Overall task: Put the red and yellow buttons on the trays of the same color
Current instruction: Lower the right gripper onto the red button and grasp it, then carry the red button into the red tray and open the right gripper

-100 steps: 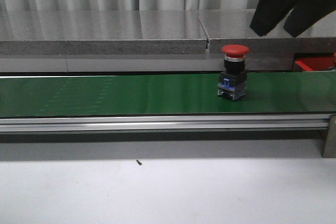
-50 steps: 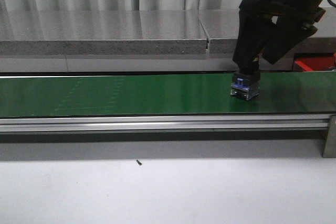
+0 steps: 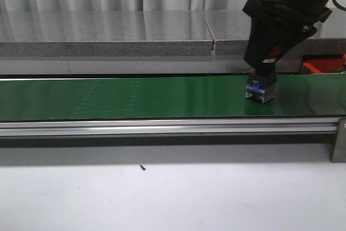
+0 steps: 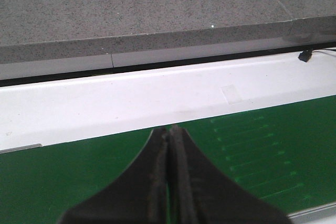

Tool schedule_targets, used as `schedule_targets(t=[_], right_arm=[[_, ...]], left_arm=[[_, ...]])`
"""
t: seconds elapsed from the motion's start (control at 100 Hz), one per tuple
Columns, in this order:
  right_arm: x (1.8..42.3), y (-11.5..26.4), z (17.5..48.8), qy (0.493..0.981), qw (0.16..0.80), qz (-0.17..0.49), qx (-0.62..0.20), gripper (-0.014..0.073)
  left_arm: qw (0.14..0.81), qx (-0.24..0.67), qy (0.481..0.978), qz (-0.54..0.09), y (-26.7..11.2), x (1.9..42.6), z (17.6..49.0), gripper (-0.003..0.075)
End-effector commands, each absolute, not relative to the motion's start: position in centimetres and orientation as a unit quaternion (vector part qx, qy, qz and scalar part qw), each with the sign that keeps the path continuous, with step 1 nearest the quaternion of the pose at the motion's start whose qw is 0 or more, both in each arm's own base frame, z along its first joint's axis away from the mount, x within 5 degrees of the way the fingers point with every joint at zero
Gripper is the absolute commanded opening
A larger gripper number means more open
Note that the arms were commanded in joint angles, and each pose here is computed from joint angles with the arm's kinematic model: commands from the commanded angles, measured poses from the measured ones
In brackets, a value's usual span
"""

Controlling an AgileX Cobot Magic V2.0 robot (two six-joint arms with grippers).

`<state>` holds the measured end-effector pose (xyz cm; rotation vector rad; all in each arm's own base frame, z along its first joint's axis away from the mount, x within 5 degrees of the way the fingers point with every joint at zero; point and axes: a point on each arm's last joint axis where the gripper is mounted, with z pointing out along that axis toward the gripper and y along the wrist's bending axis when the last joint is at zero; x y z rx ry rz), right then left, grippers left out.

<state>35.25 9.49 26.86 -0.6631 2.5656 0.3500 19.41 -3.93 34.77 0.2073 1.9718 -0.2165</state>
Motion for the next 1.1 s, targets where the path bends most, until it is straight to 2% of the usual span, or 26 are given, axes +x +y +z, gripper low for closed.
schedule_targets(t=[0.0,0.1,0.25,0.62,0.8,0.87,0.93,1.09], right_arm=[[34.6,9.0,30.7,0.915,0.302,0.126,-0.236,0.0024],[33.9,7.5,32.3,0.911,0.331,0.116,-0.218,0.0024],[33.1,3.2,33.7,0.914,0.36,0.091,-0.162,0.0024],[30.9,-8.3,32.9,0.93,0.366,0.026,0.009,0.0018],[30.3,-11.1,32.3,0.922,0.382,-0.002,0.059,0.0014],[30.2,-11.9,32.2,0.918,0.389,-0.009,0.076,-0.0036],[30.1,-12.4,32.3,0.915,0.393,-0.014,0.087,-0.0122],[30.4,-13.1,32.6,0.9,0.423,-0.035,0.1,-0.0108]], left_arm=[[0.587,0.075,0.8,-0.096,-3.9,19.5,36.5,-0.0019],[0.587,0.075,0.8,-0.096,-3.9,19.5,36.5,-0.0019],[0.587,0.075,0.8,-0.096,-3.9,19.5,36.5,-0.0019],[0.587,0.075,0.8,-0.096,-3.9,19.5,36.5,-0.0019],[0.588,0.075,0.8,-0.096,-3.9,19.5,36.5,-0.0019],[0.588,0.075,0.8,-0.096,-3.9,19.5,36.5,-0.0019],[0.588,0.075,0.8,-0.096,-3.9,19.5,36.5,-0.0019],[0.588,0.075,0.8,-0.096,-3.9,19.5,36.5,-0.0019]])
